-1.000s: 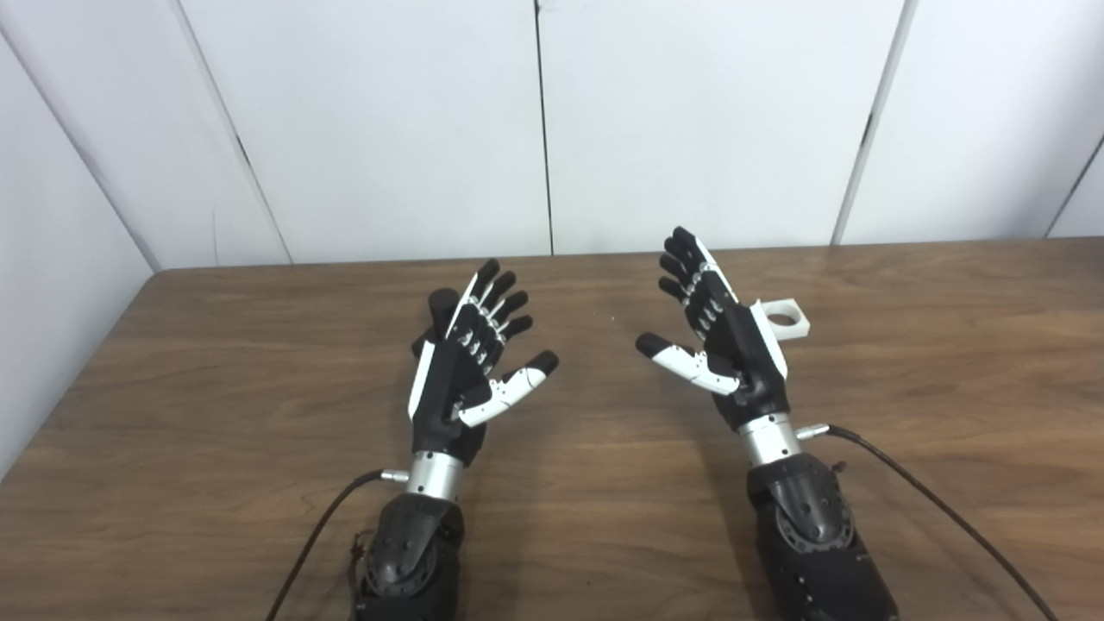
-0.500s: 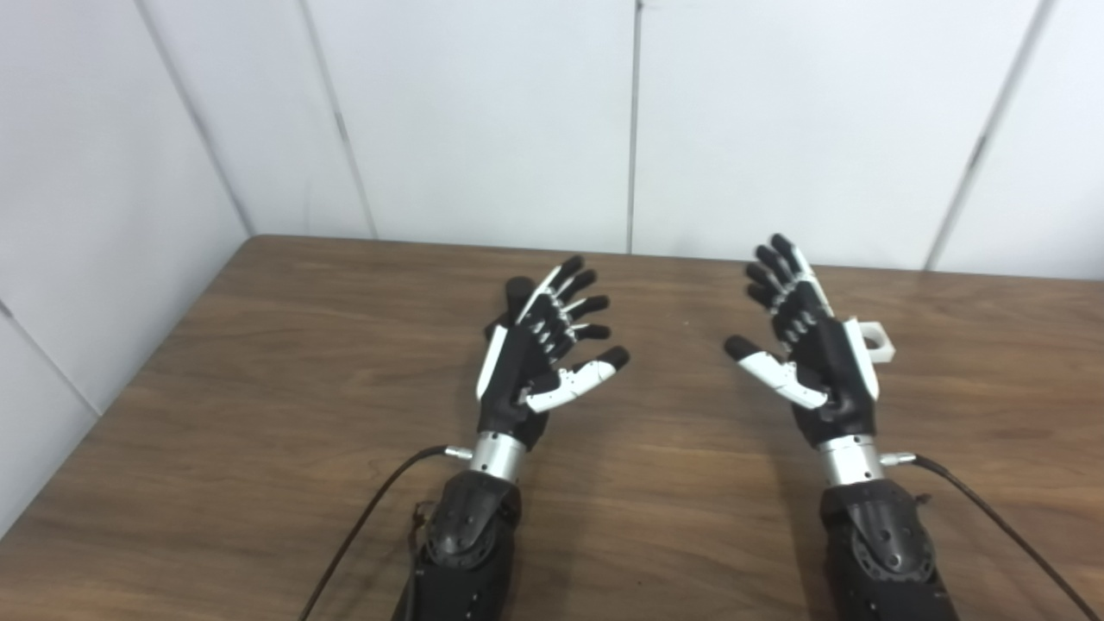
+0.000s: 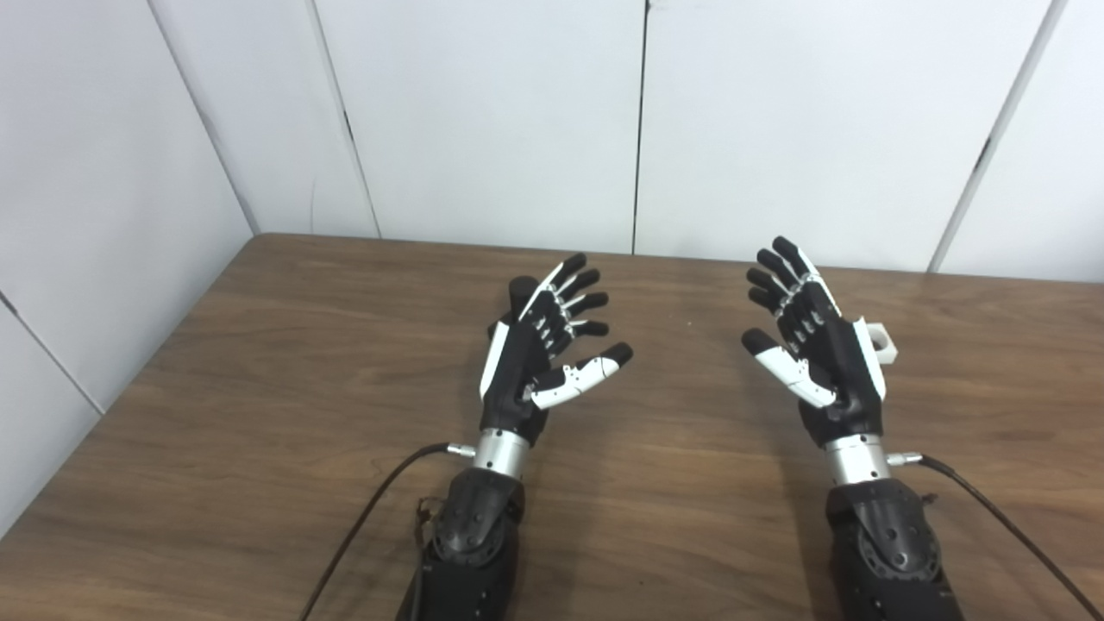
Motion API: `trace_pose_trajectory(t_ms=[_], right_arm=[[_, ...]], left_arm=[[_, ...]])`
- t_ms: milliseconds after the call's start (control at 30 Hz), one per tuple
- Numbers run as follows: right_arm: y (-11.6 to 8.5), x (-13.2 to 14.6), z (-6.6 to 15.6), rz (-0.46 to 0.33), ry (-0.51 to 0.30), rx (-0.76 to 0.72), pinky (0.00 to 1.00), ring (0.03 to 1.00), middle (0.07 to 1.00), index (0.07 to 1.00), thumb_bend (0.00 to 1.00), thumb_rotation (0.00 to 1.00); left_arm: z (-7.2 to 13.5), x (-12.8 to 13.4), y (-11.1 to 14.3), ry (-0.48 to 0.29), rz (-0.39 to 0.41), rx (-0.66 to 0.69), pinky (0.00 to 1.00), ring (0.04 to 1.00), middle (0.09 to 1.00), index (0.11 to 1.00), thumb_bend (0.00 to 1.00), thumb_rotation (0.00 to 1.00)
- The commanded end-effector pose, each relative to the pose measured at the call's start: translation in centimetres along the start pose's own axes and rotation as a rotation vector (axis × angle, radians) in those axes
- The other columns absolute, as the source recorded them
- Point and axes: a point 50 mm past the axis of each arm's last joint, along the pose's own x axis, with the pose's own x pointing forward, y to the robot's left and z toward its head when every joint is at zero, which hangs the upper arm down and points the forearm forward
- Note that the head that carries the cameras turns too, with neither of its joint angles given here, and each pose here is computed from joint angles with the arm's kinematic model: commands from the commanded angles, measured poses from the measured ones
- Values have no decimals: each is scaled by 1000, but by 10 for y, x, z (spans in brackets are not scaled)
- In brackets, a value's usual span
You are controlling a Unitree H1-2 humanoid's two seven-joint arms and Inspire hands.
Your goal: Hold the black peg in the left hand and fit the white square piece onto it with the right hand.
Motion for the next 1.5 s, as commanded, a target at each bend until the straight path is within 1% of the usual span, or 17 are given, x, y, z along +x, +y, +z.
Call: trace_pose_trajectory(t_ms=[0, 100, 167, 367, 500, 633, 700, 733, 833, 967, 1067, 1167, 1267, 1400, 1467], right_arm=[[-38, -82, -54, -55, 252, -39, 844, 867, 895, 918, 771, 461], [-37, -82, -55, -56, 256, -34, 851, 868, 899, 919, 781, 468], [-37, -82, -54, -56, 255, -36, 855, 867, 896, 920, 780, 465], [-37, -81, -54, -60, 255, -47, 847, 858, 892, 918, 778, 463], [-37, -81, -54, -63, 254, -43, 847, 861, 894, 918, 754, 453], [-37, -82, -55, -64, 255, -35, 854, 863, 897, 919, 756, 447], [-37, -81, -55, -64, 256, -33, 850, 859, 896, 918, 756, 446], [-37, -81, -55, -63, 256, -33, 854, 864, 897, 920, 743, 436], [-36, -81, -56, -62, 261, -28, 855, 865, 900, 924, 742, 436], [-34, -81, -57, -66, 262, -19, 861, 873, 902, 927, 764, 460], [-35, -82, -58, -67, 266, -19, 855, 869, 902, 928, 770, 474], [-36, -82, -59, -70, 269, -17, 862, 870, 902, 927, 760, 464], [-36, -81, -59, -74, 271, -20, 862, 869, 898, 924, 747, 438], [-36, -80, -58, -78, 267, -25, 840, 851, 893, 918, 757, 449], [-36, -79, -58, -77, 265, -20, 839, 852, 894, 914, 763, 451]], left_arm=[[-22, -35, 13, 108, 24, 146, 650, 767, 823, 864, 674, 42], [-15, -31, 21, 89, 27, 236, 679, 786, 823, 851, 692, 56], [-10, -28, 26, 79, 27, 295, 696, 792, 824, 842, 697, 88], [3, -25, 31, 45, 19, 431, 620, 768, 823, 835, 697, 131], [15, -20, 34, -8, 29, 570, 614, 751, 818, 832, 700, 165], [25, -16, 39, -41, 58, 638, 606, 749, 821, 834, 698, 177], [31, -13, 43, -55, 72, 671, 620, 759, 823, 837, 695, 194], [34, -11, 46, -63, 80, 686, 644, 765, 825, 835, 701, 200], [40, -6, 55, -83, 95, 732, 670, 782, 830, 832, 698, 197], [47, 0, 67, -94, 102, 747, 693, 807, 841, 836, 681, 198], [50, 4, 73, -106, 116, 767, 679, 804, 842, 834, 683, 191], [51, 7, 78, -115, 124, 808, 678, 802, 837, 828, 685, 199], [51, 10, 81, -114, 127, 860, 684, 806, 835, 825, 683, 233], [50, 14, 83, -100, 139, 909, 717, 842, 856, 830, 708, 238], [48, 18, 85, -68, 142, 962, 783, 860, 868, 835, 717, 283]])
